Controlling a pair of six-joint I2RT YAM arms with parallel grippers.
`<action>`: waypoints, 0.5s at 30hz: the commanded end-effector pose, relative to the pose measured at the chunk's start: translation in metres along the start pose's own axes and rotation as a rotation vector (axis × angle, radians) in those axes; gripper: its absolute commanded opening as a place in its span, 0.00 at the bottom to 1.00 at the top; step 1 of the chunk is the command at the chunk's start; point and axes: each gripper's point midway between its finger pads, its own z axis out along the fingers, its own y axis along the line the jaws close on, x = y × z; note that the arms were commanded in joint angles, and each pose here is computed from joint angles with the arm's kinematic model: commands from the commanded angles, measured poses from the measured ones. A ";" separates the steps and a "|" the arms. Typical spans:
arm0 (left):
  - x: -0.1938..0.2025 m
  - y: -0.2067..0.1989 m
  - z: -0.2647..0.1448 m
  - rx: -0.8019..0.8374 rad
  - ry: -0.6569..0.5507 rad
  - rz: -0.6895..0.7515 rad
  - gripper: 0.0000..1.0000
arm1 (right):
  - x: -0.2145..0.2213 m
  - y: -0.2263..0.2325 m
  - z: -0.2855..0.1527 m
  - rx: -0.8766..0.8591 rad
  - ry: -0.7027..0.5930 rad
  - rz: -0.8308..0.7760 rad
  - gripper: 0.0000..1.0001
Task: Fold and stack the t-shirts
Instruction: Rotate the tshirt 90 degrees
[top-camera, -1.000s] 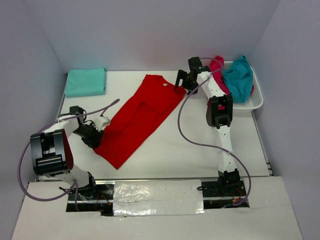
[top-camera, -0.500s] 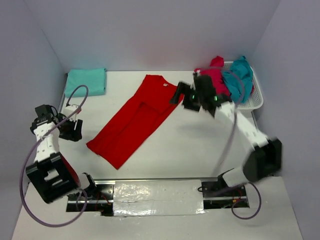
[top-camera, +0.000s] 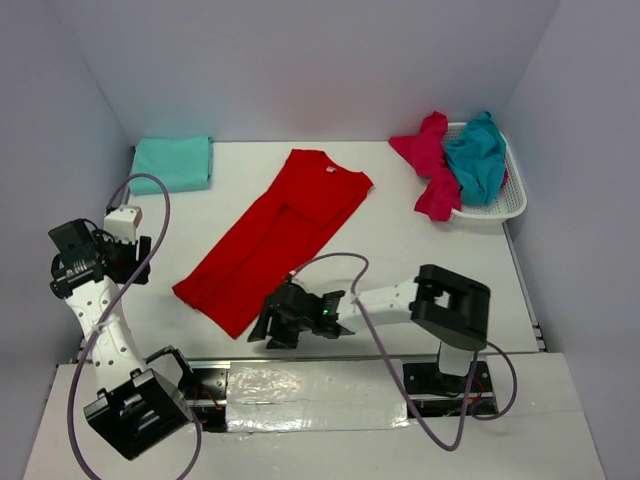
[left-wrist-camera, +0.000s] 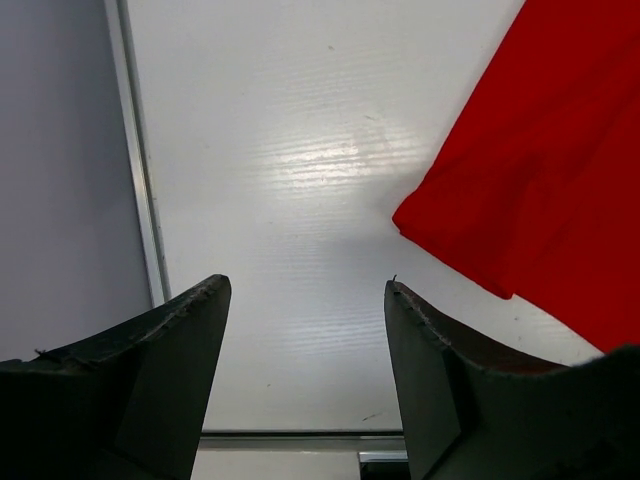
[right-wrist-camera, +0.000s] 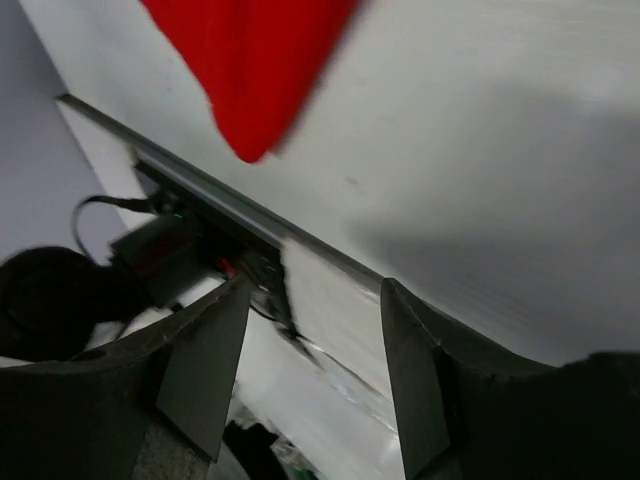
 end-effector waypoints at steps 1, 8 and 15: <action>-0.020 0.001 -0.009 0.006 -0.053 -0.045 0.75 | -0.005 0.076 0.015 -0.176 -0.038 0.188 0.63; -0.020 0.001 -0.003 0.030 -0.036 -0.058 0.74 | -0.001 0.032 0.076 0.021 -0.027 0.282 0.64; -0.022 0.002 -0.003 0.028 -0.047 -0.044 0.74 | -0.014 0.008 0.094 0.080 -0.042 0.359 0.64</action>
